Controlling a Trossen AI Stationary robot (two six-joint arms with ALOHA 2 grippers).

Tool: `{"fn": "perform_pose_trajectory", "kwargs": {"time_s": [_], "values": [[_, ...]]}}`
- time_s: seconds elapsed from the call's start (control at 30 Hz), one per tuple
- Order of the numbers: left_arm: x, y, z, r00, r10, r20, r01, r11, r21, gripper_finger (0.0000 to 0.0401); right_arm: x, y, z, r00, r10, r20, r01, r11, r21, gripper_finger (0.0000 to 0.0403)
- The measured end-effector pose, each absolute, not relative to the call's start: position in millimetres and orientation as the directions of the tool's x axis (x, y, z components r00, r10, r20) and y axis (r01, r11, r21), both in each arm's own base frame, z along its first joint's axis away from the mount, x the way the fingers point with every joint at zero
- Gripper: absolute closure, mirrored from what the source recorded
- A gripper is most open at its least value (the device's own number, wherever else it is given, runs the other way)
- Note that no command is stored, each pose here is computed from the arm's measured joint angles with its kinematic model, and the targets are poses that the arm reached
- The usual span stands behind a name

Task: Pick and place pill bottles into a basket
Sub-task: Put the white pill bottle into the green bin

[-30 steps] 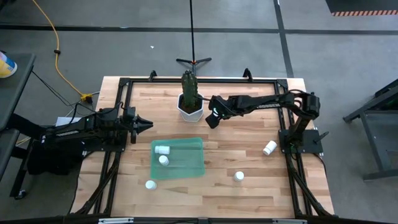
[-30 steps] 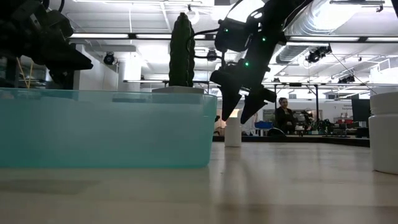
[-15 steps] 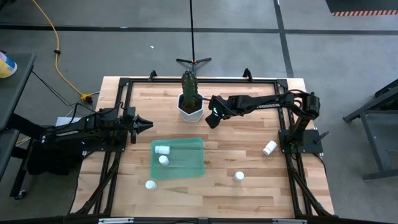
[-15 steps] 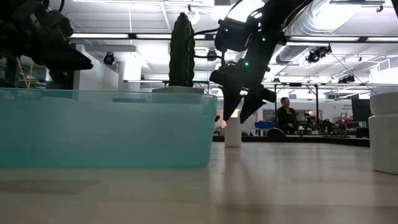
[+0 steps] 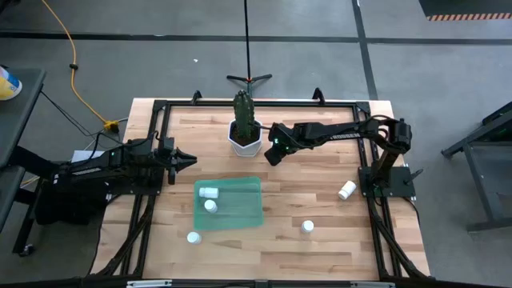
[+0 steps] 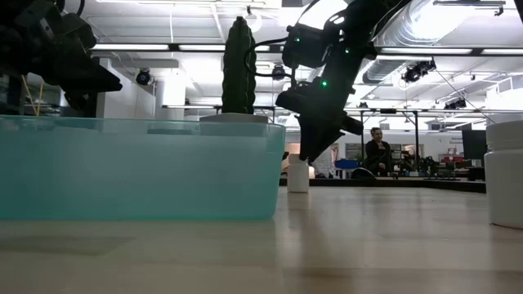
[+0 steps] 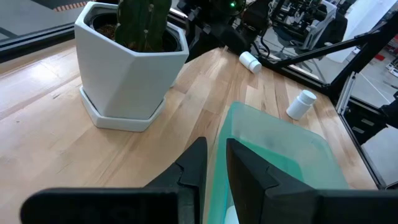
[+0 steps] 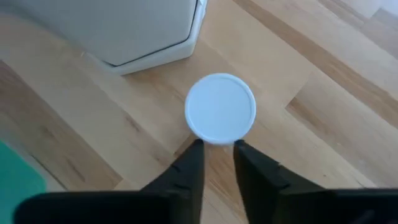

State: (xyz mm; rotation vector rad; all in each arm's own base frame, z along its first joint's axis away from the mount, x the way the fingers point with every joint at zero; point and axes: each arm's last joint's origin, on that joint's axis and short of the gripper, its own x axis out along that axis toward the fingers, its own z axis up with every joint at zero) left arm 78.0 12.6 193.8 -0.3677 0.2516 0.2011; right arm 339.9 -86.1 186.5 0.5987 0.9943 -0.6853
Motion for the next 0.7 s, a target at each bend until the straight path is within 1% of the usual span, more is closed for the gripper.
{"fn": "perform_pose_trajectory", "kwargs": {"time_s": [0.17,0.27,0.33,0.4,0.5,0.7], "values": [[78.0,12.6,193.8,0.949,0.148,-0.278,-0.239,0.914,-0.329,0.0304,340.2,-85.5,186.5,0.381,-0.221,-0.898,0.742,0.653,0.154,0.0380],[78.0,12.6,193.8,0.949,0.148,-0.278,-0.238,0.914,-0.329,0.0304,340.2,-85.2,186.4,0.382,-0.215,-0.899,0.737,0.658,0.156,0.0390],[78.0,12.6,193.8,0.949,0.148,-0.278,-0.239,0.914,-0.329,0.0304,340.2,-85.3,186.4,0.383,-0.215,-0.898,0.736,0.659,0.155,0.0385],[78.0,12.6,193.8,0.949,0.148,-0.278,-0.239,0.914,-0.329,0.0304,340.2,-85.4,186.4,0.382,-0.215,-0.899,0.732,0.664,0.152,0.0371],[78.0,12.6,193.8,0.949,0.148,-0.278,-0.239,0.914,-0.329,0.0304,340.2,-85.4,186.4,0.382,-0.217,-0.898,0.731,0.665,0.150,0.0331],[78.0,12.6,193.8,0.949,0.148,-0.278,-0.239,0.914,-0.329,0.0304,340.0,-86.1,186.5,0.375,-0.240,-0.895,0.739,0.661,0.133,0.0221]]}}
